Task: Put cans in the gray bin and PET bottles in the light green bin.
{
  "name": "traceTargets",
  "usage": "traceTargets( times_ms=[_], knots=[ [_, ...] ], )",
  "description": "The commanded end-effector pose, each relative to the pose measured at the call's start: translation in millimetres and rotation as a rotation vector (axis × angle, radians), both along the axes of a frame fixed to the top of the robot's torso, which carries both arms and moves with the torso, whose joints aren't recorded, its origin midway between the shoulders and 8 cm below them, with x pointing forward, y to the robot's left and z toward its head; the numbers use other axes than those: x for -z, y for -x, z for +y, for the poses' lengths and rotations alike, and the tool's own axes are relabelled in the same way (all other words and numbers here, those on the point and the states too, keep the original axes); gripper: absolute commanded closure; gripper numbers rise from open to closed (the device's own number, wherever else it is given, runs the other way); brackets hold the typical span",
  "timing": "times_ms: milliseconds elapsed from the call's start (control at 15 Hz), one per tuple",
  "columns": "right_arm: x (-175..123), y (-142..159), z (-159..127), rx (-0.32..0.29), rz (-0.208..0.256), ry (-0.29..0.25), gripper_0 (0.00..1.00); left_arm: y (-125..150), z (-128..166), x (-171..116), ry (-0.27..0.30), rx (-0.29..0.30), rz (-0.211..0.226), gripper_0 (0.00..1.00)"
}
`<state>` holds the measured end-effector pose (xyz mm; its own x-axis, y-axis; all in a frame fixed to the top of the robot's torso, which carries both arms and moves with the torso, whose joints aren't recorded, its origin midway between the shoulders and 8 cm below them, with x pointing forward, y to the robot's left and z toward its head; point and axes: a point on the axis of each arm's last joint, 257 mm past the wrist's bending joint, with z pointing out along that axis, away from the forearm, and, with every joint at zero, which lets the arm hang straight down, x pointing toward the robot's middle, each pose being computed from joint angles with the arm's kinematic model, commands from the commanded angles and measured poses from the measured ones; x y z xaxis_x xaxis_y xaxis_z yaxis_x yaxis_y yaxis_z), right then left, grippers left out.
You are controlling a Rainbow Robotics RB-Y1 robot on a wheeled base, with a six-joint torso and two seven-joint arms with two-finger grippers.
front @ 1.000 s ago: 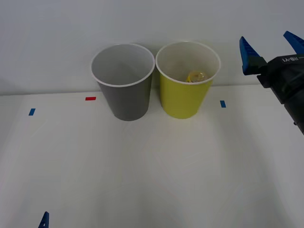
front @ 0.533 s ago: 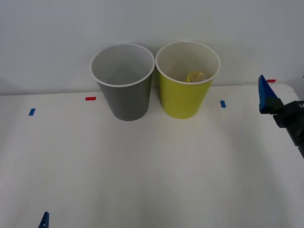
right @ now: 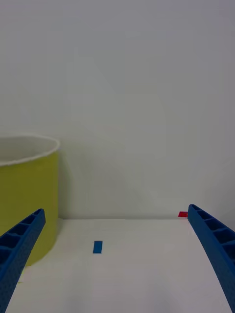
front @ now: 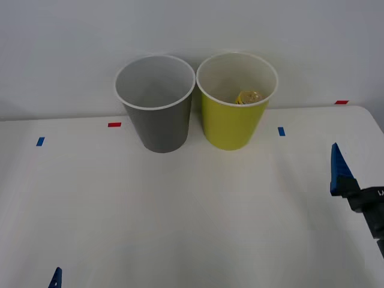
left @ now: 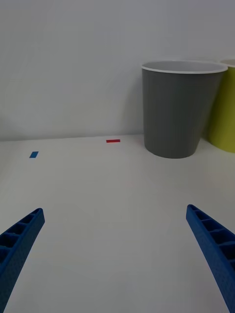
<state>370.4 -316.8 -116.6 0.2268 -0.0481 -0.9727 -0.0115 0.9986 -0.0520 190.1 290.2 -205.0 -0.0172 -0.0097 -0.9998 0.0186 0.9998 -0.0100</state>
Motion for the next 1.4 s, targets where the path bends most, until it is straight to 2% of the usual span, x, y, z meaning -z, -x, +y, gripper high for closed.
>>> traceTargets(
  times_ms=[67, 267, 467, 667, 867, 1400],
  knots=[
    [30.6, 34.5, 1.8, 0.003, 0.041, 0.058, 0.00, 0.0, 0.0, 0.0, 0.000, 0.000, 0.000, 0.00],
    [48.1, 60.1, 9.5, -0.006, 0.076, 0.083, 0.00, 0.0, 0.0, 0.0, 0.000, 0.000, 0.000, 0.00],
    [56.4, 82.6, 25.3, -0.033, 0.084, 0.043, 0.00, 0.0, 0.0, 0.0, 0.000, 0.000, 0.000, 0.00],
    [65.0, 106.4, 31.0, -0.049, 0.112, 0.040, 0.00, 0.0, 0.0, 0.0, 0.000, 0.000, 0.000, 0.00],
    [60.2, 123.7, 43.6, -0.083, 0.132, 0.016, 0.00, 0.0, 0.0, 0.0, 0.000, 0.000, 0.000, 0.00],
    [58.9, 128.8, 45.7, -0.084, 0.141, 0.016, 0.00, 0.0, 0.0, 0.0, 0.000, 0.000, 0.000, 0.00]
  ],
)
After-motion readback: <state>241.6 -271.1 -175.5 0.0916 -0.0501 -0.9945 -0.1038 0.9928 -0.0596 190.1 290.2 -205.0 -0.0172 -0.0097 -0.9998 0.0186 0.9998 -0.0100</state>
